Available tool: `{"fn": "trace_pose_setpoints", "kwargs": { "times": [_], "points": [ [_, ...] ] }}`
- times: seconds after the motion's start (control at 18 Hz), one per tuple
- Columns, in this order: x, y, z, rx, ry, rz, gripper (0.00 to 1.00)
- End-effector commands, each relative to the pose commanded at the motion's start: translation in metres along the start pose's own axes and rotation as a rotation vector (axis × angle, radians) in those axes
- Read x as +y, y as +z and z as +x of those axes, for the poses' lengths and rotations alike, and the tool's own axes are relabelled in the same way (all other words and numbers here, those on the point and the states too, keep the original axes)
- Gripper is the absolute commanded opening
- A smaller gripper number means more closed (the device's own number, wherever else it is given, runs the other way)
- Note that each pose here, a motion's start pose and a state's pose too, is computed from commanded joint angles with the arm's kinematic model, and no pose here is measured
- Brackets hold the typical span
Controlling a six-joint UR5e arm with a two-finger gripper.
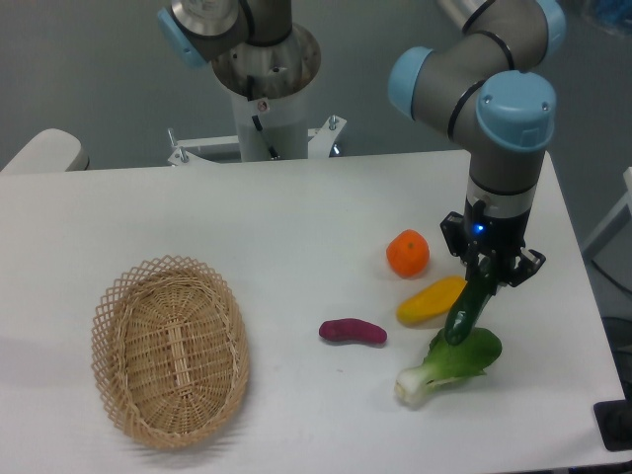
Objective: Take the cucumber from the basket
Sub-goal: 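Hold the cucumber raised above the bok choy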
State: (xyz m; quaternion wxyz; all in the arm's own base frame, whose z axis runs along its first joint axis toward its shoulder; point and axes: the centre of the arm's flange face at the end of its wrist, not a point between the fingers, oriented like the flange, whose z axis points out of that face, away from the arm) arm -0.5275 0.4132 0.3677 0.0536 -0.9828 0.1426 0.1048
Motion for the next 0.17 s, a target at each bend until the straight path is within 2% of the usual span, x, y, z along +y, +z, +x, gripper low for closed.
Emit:
{"fn": "trace_pose_setpoints", "kwargs": {
  "times": [0.17],
  "points": [
    [-0.0002, -0.0013, -0.0009, -0.003, 0.0, 0.001, 0.22]
  ]
}}
